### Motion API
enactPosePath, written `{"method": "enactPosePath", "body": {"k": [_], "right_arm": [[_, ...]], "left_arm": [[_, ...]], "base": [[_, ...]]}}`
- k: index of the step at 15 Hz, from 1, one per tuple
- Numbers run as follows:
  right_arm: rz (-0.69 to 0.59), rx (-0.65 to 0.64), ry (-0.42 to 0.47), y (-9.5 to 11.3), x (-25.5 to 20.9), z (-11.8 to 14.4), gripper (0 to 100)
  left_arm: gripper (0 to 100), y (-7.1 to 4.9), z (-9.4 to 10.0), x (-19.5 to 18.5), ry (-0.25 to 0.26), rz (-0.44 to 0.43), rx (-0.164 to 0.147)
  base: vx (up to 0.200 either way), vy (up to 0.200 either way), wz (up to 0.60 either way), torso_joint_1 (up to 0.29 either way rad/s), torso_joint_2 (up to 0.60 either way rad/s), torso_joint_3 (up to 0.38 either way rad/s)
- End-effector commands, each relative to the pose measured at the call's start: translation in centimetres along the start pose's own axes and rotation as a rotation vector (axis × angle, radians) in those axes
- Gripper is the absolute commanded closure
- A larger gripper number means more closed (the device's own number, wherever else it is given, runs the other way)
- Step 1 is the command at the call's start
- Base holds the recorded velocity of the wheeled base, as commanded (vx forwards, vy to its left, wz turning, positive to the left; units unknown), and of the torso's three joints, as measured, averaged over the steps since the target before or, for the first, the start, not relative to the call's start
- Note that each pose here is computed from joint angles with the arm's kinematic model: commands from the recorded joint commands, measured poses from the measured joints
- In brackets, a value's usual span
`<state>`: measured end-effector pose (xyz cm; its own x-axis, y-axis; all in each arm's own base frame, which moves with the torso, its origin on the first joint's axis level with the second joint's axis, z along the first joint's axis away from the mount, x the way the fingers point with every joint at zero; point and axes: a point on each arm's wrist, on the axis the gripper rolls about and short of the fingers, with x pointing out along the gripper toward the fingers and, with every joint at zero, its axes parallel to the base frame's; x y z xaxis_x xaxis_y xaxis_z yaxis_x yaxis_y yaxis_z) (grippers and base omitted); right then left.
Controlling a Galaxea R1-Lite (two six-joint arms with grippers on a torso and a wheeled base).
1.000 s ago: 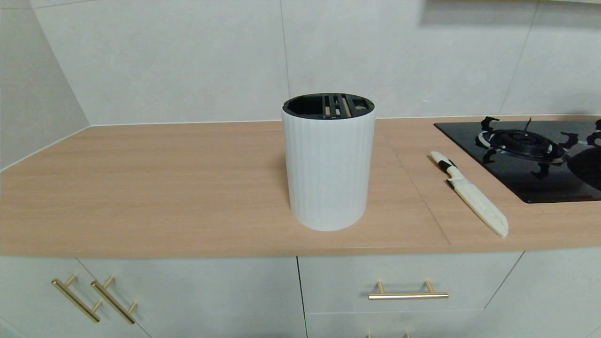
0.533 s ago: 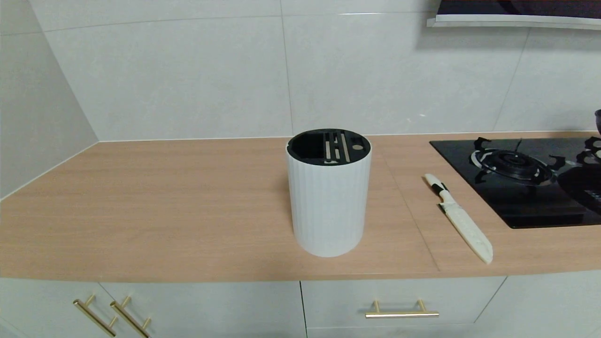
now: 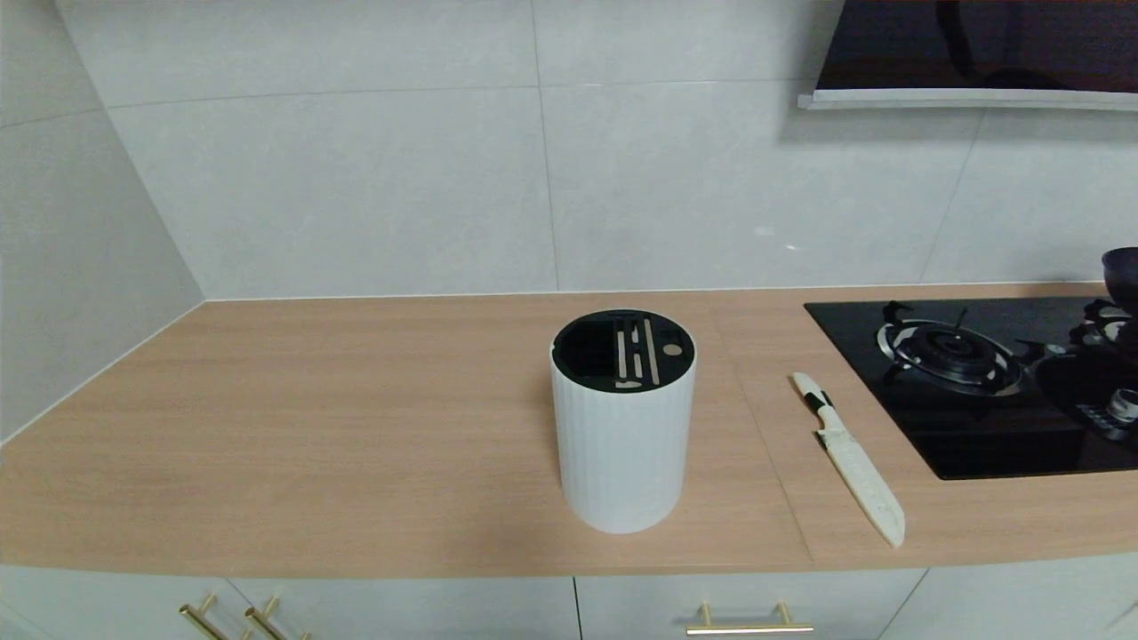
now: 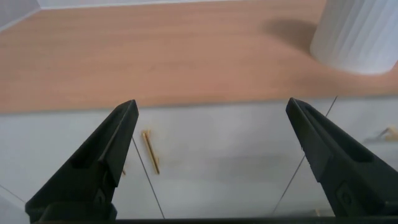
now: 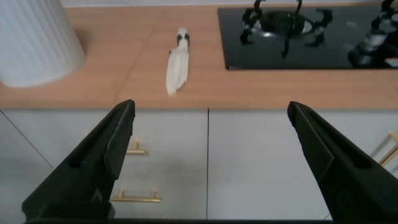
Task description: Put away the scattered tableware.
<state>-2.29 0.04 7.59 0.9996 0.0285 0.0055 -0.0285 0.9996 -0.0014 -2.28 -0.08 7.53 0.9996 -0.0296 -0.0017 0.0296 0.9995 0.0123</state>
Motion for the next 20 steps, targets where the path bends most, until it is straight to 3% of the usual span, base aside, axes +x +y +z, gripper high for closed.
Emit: {"method": "enactPosePath", "body": {"k": [1, 8, 19, 20], "right_arm": [[0.001, 0.000, 0.001, 0.00, 0.01, 0.01, 0], [0.001, 0.000, 0.001, 0.00, 0.01, 0.01, 0], [-0.005, -0.026, 0.001, -0.01, 0.01, 0.01, 0], [-0.006, -0.024, -0.039, -0.01, -0.23, 0.95, 0]], "left_arm": [[0, 0.00, 0.01, 0.01, 0.001, 0.000, 0.000], [0, 0.00, 0.01, 0.01, 0.001, 0.000, 0.000], [0, 0.00, 0.01, 0.01, 0.001, 0.000, 0.000], [0, 0.00, 0.01, 0.01, 0.001, 0.000, 0.000]], "base": [[0.000, 0.000, 0.00, 0.261, -0.58, -0.305], [0.000, 0.000, 0.00, 0.242, -0.52, -0.276], [0.000, 0.000, 0.00, 0.009, -0.01, -0.010], [0.000, 0.000, 0.00, 0.000, 0.00, 0.000]]}}
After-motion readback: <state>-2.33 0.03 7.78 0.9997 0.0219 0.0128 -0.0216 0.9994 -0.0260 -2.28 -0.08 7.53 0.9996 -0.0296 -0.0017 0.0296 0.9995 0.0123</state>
